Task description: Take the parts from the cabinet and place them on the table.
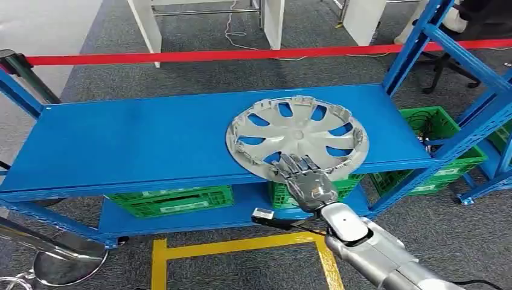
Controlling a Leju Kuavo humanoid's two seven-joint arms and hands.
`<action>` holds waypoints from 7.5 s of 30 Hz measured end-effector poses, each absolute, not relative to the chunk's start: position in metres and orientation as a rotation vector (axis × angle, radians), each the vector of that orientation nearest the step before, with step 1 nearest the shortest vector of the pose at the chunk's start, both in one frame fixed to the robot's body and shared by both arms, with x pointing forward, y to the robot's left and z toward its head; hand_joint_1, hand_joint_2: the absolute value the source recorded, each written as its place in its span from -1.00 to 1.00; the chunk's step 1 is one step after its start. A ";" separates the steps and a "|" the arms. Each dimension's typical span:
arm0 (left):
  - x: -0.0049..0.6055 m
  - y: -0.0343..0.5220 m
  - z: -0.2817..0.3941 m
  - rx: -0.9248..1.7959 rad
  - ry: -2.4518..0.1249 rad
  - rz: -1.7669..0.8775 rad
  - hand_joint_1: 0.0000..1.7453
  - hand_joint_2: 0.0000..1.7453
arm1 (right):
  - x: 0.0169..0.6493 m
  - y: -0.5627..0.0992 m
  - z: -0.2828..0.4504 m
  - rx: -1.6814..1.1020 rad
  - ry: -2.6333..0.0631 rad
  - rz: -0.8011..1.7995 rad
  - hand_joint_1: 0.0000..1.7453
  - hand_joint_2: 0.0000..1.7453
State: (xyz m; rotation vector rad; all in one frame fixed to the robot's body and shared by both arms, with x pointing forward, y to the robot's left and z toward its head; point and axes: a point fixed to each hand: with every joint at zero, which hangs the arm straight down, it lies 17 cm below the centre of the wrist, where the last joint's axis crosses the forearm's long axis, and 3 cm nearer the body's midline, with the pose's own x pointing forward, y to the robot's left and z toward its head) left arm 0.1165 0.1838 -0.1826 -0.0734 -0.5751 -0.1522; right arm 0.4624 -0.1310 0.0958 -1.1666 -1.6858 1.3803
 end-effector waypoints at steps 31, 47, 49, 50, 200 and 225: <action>0.119 0.172 -0.191 -0.136 -0.588 -0.120 -1.00 -1.00 | 0.479 -0.121 0.091 -1.126 -1.634 1.389 1.00 1.00; 0.121 0.167 -0.202 -0.151 -0.599 -0.120 -1.00 -1.00 | 0.469 -0.118 0.103 -1.234 -1.733 1.359 1.00 1.00; 0.120 0.167 -0.205 -0.152 -0.597 -0.117 -1.00 -1.00 | 0.467 -0.118 0.105 -1.248 -1.753 1.351 1.00 1.00; 0.121 0.167 -0.206 -0.151 -0.596 -0.116 -1.00 -1.00 | 0.465 -0.118 0.106 -1.253 -1.761 1.348 1.00 1.00; 0.162 0.202 -0.217 -0.014 -0.688 -0.031 -1.00 -1.00 | 0.295 -0.158 0.404 -1.526 -2.677 0.534 1.00 1.00; 0.160 0.229 -0.220 0.010 -0.679 -0.027 -1.00 -1.00 | 0.305 -0.135 0.399 -1.468 -2.676 0.551 1.00 1.00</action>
